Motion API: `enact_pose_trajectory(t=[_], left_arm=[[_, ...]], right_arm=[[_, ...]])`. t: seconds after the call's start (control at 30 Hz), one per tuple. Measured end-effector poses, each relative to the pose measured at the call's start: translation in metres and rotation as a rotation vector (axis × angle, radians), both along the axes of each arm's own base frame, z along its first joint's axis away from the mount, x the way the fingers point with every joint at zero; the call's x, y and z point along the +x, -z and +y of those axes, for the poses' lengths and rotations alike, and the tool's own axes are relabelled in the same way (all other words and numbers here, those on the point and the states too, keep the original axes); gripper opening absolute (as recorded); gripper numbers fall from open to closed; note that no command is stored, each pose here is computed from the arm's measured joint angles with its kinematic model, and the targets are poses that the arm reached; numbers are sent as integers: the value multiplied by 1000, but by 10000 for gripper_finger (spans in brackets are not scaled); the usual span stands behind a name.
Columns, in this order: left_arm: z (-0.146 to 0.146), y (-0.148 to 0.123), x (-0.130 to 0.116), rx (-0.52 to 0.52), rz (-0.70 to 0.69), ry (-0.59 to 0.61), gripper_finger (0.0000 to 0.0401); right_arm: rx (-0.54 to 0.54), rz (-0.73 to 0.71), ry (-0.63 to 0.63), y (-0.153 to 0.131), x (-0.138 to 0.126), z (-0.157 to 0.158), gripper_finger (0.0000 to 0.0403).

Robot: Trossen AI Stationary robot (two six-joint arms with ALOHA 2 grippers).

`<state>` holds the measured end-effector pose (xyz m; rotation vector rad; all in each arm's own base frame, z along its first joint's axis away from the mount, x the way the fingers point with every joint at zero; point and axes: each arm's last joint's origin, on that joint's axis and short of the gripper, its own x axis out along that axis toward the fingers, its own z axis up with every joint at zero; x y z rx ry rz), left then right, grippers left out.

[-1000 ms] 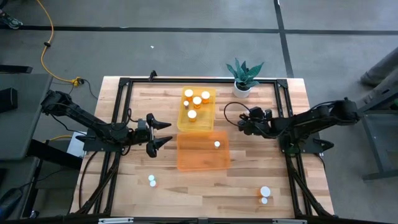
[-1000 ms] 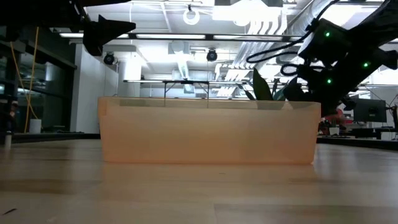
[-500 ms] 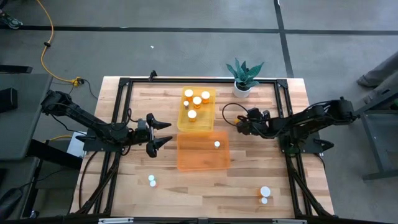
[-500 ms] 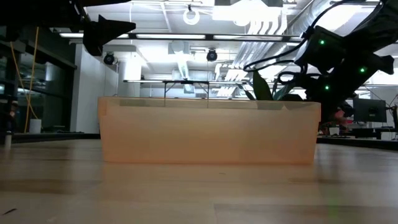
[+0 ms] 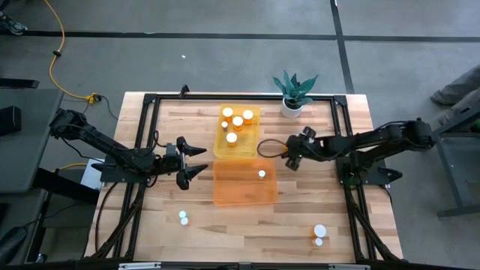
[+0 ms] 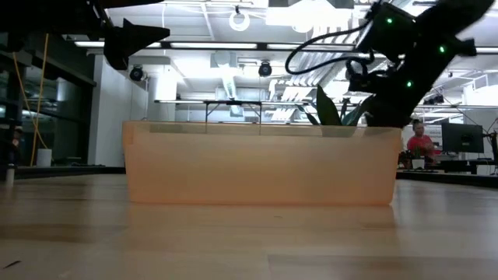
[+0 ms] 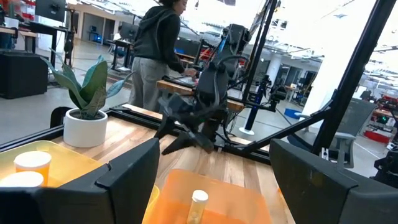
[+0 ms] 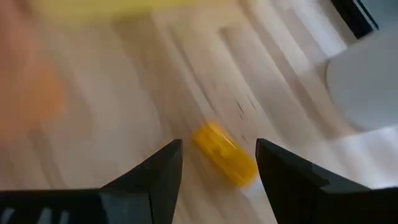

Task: Pick and place medicine bottles into bin by pill shape (circle, oval)
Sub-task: Put the orange tablet bottle into the orange bin

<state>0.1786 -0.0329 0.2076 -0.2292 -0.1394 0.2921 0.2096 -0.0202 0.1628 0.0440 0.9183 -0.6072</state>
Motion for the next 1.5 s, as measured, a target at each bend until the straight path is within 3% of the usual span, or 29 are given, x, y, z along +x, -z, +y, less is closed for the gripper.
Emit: enact_pose_trajectory(t=[0.17, 0.27, 0.37, 0.63, 0.97, 1.27, 1.5], left_arm=[[0, 0, 0, 0, 0, 0, 291], [0, 0, 0, 0, 0, 0, 291], [0, 0, 0, 0, 0, 0, 291], [0, 0, 0, 1, 1, 8, 291], [0, 0, 0, 2, 3, 11, 291], [0, 0, 0, 2, 2, 11, 291], [0, 0, 0, 2, 2, 11, 291]], right_arm=[[-39, 271, -183, -22, 2, -1, 197], [31, 366, -228, -27, 4, -6, 197], [75, 431, -293, -22, 10, -12, 197], [56, 593, -443, -3, 30, -27, 197], [96, 712, -450, 24, 38, -51, 197], [120, 712, -454, 27, 38, -58, 195], [134, 715, -456, 27, 37, -57, 140]])
